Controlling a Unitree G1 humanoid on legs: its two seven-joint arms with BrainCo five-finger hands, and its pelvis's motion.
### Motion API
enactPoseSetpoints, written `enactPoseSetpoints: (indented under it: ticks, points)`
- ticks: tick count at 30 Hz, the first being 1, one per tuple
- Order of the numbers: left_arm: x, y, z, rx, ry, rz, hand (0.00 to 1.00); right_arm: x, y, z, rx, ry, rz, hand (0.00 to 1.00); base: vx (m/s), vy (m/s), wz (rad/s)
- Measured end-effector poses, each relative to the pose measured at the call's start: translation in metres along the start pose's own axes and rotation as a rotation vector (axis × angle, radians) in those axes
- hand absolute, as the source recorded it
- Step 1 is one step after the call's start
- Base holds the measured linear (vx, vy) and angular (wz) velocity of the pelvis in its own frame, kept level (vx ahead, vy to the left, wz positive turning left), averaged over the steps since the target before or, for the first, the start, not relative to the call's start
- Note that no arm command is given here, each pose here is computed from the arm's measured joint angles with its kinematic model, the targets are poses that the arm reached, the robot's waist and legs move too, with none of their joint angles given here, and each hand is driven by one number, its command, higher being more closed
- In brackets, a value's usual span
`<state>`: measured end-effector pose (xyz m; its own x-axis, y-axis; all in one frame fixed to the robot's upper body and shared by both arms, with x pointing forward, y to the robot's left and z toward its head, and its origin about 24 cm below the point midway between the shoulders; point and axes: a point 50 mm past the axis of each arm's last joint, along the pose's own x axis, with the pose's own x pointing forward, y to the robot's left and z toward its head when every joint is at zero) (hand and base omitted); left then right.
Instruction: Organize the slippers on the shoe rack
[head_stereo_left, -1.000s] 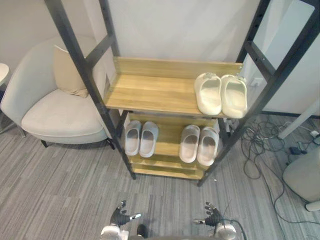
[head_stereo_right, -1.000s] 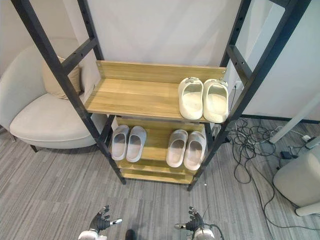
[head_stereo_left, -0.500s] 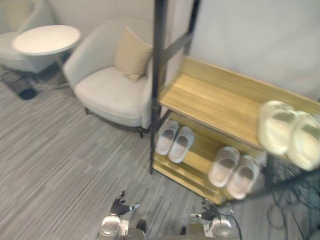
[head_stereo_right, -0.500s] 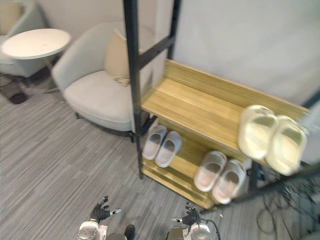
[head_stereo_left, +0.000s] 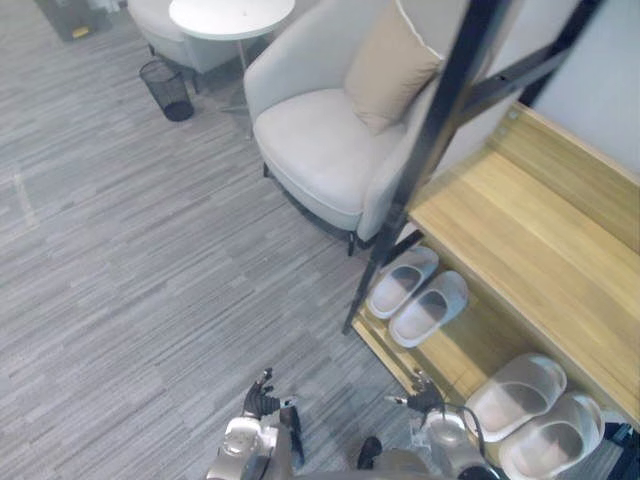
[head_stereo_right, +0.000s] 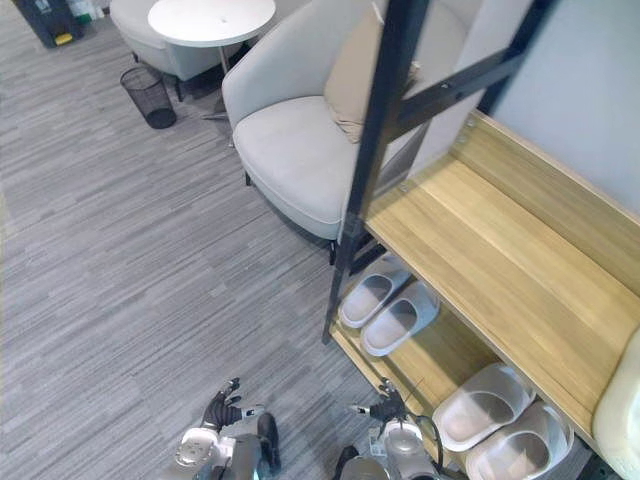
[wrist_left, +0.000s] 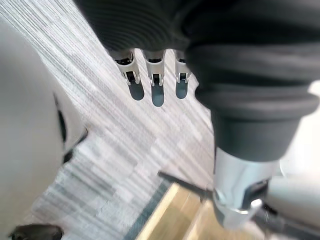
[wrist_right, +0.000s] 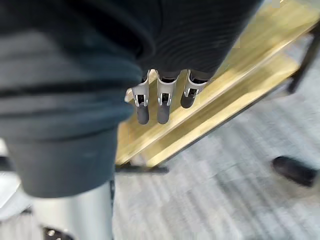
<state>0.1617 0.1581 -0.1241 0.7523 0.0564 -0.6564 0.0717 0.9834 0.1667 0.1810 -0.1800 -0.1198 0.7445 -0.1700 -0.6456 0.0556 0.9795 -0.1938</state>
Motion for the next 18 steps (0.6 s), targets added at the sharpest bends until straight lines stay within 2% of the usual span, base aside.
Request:
enactPoseSetpoints:
  ticks: [6,11,18]
  points:
    - [0.001,0.001,-0.002,0.029,0.015,-0.003,0.00,-0.003,0.001,-0.007,-0.001,0.024,0.007,0.00,0.07,0.141,0.81]
    - [-0.005,0.011,-0.023,0.056,0.093,0.016,0.00,-0.002,0.011,-0.004,-0.015,0.014,0.044,0.00,0.01,0.110,0.37]
    - [-0.008,0.013,-0.029,0.049,0.113,0.026,0.00,-0.009,0.020,-0.015,-0.004,0.048,0.074,0.00,0.05,0.027,0.53]
